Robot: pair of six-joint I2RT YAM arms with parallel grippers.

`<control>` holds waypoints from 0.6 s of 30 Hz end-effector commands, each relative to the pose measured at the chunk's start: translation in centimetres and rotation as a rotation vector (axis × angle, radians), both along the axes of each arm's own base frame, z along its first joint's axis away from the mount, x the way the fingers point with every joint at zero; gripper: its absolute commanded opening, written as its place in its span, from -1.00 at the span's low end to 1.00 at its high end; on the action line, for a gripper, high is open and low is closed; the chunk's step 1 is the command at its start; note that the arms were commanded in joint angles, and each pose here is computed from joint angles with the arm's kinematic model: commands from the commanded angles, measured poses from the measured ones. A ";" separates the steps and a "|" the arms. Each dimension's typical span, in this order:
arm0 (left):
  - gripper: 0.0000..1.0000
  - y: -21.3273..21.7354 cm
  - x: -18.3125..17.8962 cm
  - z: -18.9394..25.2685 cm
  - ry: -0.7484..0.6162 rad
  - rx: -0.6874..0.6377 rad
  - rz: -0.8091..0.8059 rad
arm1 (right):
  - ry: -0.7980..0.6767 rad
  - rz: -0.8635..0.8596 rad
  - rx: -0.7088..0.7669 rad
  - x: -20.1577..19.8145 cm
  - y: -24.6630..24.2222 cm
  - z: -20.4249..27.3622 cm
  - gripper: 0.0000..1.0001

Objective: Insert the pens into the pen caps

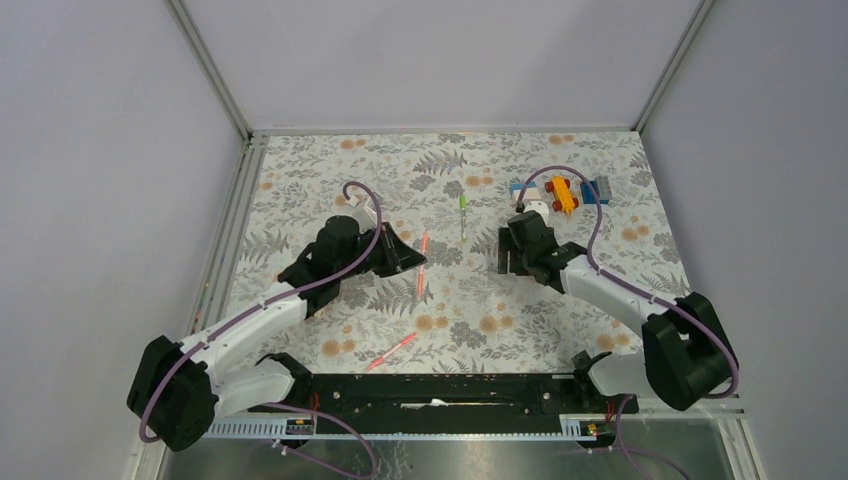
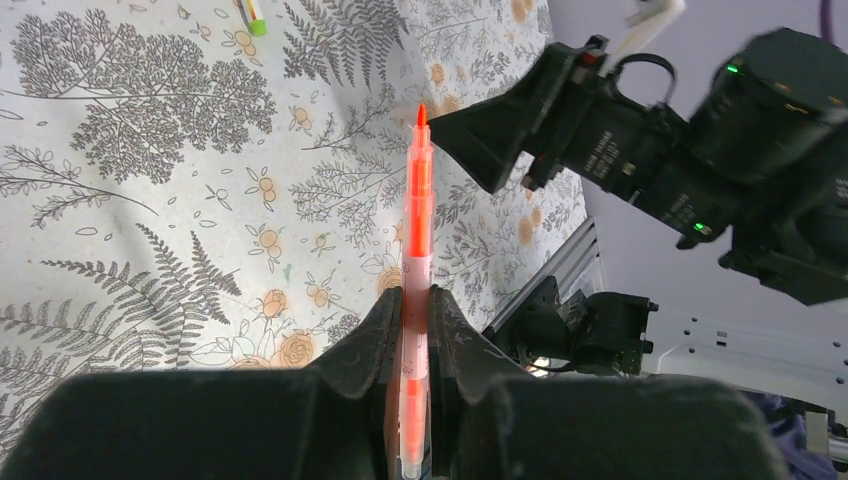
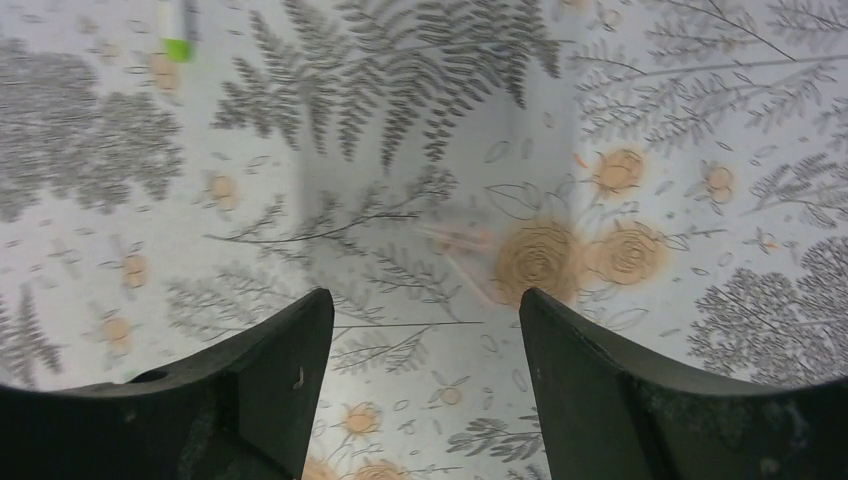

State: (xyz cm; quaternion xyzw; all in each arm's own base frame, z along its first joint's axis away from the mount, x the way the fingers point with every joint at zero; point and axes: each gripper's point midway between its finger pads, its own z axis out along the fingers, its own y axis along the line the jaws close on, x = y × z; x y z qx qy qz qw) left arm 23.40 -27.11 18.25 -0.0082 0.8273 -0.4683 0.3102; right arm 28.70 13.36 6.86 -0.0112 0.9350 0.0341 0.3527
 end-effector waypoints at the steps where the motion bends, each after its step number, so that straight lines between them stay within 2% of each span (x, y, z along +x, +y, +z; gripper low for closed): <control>1: -1.00 0.8 -0.2 1.0 -0.062 0.018 0.011 | 0.015 -0.092 -0.073 1.5 -1.9 0.0 0.49; 18: -1.00 2.1 -1.1 0.3 -0.076 0.072 0.015 | 0.121 -0.199 -0.112 3.4 -1.5 -4.0 0.33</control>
